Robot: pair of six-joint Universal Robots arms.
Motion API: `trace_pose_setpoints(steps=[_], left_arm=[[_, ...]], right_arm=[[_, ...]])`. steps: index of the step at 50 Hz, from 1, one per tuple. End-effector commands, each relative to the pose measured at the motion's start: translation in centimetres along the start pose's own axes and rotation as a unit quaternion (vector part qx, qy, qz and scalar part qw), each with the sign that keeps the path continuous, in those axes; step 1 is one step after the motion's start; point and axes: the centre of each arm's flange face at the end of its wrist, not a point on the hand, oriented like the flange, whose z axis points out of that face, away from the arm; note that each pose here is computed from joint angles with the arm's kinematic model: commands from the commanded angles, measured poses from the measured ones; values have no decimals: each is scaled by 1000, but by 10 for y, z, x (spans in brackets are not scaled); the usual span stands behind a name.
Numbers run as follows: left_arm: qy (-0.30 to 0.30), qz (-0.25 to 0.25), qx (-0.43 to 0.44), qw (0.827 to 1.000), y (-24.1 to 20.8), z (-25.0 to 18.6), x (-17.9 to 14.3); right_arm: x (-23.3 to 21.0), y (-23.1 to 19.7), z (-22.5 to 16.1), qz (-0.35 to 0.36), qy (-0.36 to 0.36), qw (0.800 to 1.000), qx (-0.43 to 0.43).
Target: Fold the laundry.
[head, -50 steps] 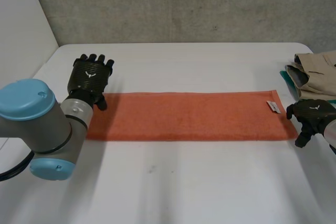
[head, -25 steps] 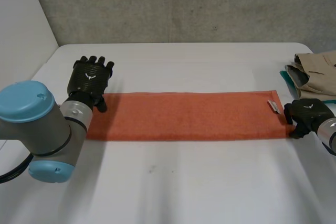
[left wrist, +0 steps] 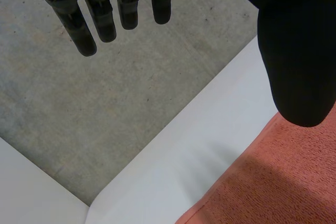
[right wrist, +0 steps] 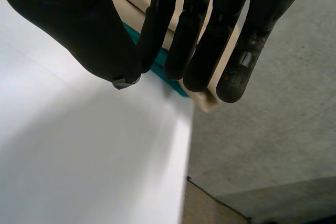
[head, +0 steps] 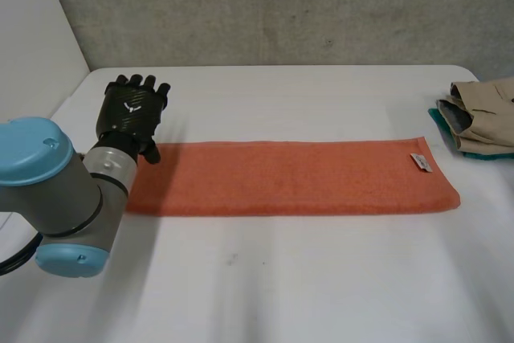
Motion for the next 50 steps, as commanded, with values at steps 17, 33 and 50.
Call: trace_pose_setpoints(steps=[17, 33, 50], left_arm=[[-3, -20, 7, 1000, -8, -4, -4], [5, -20, -1, 1000, -2, -5, 0], [6, -20, -3, 1000, 0, -6, 1]], right_arm=[[-116, -44, -38, 27, -256, 962, 87], [-132, -18, -10, -14, -233, 970, 61], [-138, -17, 0, -23, -227, 971, 71]])
